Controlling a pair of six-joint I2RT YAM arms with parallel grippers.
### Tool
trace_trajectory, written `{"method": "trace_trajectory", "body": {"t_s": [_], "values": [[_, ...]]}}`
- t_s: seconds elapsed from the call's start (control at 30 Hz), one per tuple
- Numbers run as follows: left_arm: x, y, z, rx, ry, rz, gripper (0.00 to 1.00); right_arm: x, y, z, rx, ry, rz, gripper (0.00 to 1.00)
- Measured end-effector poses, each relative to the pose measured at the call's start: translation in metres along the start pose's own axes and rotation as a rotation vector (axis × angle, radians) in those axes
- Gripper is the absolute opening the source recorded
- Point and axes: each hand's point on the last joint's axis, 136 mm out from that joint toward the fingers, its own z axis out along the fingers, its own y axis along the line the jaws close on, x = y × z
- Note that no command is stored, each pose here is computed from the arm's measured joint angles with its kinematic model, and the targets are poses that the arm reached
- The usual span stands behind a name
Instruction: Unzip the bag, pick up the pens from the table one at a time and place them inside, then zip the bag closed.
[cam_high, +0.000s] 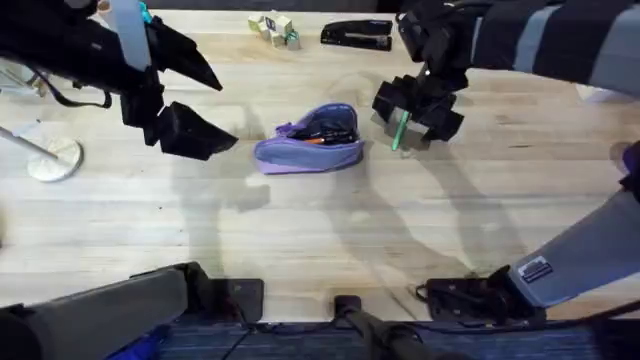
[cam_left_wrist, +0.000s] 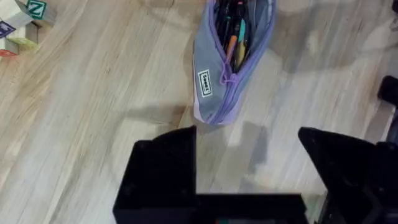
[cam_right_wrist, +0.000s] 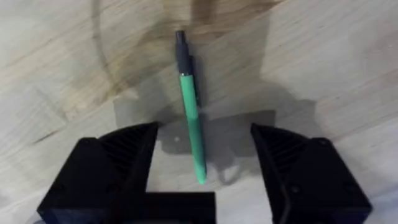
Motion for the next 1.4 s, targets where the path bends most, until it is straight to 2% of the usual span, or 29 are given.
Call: {"method": "trace_trajectory", "body": {"t_s": [0.2, 0.27, 0.37, 0.47, 0.57, 0.6, 0.8, 0.97, 1.13, 1.23, 1.4], "values": [[0.0, 0.0, 0.0, 0.0, 0.0, 0.0, 0.994, 0.001, 0.004, 0.001, 0.019, -0.02, -0.02, 0.87], [0.0, 0.0, 0.0, 0.0, 0.0, 0.0, 0.994, 0.002, 0.006, 0.001, 0.023, -0.031, -0.029, 0.825], [0.0, 0.0, 0.0, 0.0, 0.0, 0.0, 0.994, 0.002, 0.014, 0.001, 0.016, -0.049, -0.037, 0.566], [0.0, 0.0, 0.0, 0.0, 0.0, 0.0, 0.994, 0.003, 0.017, 0.001, 0.016, -0.06, -0.04, 0.353], [0.0, 0.0, 0.0, 0.0, 0.001, 0.0, 0.994, 0.002, 0.015, 0.0, 0.028, -0.065, -0.034, 0.071], [0.0, 0.0, 0.0, 0.0, 0.001, 0.0, 0.994, 0.002, 0.014, 0.0, 0.03, -0.067, -0.033, 0.046], [0.0, 0.0, 0.0, 0.0, 0.001, 0.0, 0.993, 0.0, 0.013, -0.001, 0.042, -0.073, -0.036, 0.034], [0.0, 0.0, 0.0, 0.0, 0.001, 0.0, 0.994, 0.0, 0.006, -0.004, 0.114, -0.071, -0.075, 0.03], [0.0, 0.0, 0.0, 0.0, 0.002, 0.0, 0.994, -0.002, -0.009, -0.014, 0.205, -0.055, -0.221, 0.031], [0.0, 0.0, 0.0, 0.0, 0.002, 0.0, 0.994, -0.017, 0.004, -0.03, 0.165, -0.104, -0.312, 0.031], [0.0, 0.0, 0.0, 0.0, 0.002, 0.0, 0.994, -0.041, 0.023, -0.081, 0.078, -0.215, -0.512, 0.031]]}}
